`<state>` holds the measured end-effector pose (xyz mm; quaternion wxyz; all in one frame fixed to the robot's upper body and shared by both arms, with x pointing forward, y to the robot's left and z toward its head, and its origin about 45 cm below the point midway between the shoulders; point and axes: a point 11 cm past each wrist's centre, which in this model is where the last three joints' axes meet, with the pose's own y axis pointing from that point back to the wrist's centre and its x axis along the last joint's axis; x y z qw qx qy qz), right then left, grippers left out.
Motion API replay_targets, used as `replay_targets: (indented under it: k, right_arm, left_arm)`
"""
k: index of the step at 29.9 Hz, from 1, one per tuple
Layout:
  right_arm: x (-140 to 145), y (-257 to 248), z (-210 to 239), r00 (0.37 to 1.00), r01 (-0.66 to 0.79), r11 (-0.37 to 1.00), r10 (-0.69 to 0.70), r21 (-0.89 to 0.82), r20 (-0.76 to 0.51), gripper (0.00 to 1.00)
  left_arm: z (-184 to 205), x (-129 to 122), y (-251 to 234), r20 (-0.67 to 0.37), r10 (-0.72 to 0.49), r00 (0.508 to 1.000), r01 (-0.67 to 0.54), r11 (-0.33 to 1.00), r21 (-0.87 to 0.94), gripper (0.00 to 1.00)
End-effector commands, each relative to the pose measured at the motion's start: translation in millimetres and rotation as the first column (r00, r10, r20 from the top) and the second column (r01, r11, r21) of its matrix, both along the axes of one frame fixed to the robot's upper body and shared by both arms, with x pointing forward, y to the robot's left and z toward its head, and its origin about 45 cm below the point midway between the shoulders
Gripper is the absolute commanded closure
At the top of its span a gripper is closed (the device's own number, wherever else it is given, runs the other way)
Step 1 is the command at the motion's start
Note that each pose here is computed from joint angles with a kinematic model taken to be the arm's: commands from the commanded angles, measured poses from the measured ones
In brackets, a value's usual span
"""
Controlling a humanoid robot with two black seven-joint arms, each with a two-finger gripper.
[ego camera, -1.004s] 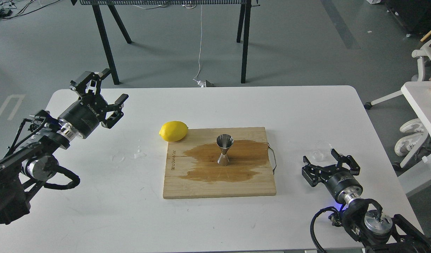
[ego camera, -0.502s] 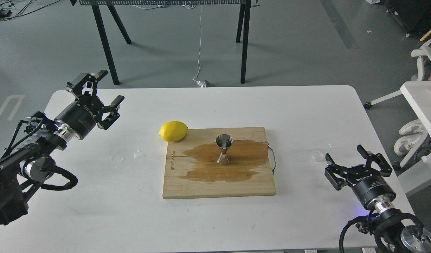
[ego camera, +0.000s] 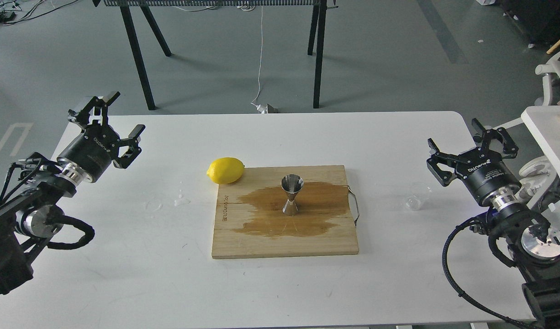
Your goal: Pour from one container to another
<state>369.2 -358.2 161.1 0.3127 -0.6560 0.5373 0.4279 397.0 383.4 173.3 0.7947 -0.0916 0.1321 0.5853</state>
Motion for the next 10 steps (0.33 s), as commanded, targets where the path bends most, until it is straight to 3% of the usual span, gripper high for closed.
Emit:
replay_targets:
  k: [1,10]
  right_arm:
    - [4,4,-5,1.000,-0.012,1.000,0.012,0.006,0.018,0.02]
    - [12,15,1,0.998,-0.014,0.999,0.012,0.043,0.059,0.02]
  left_arm:
    - [1,1,1,0.003,0.004,1.000,-0.004,1.000,-0.003,0.06]
    - [-8,2,-15,-0.007,-0.010,1.000,0.009,1.000,-0.030,0.06]
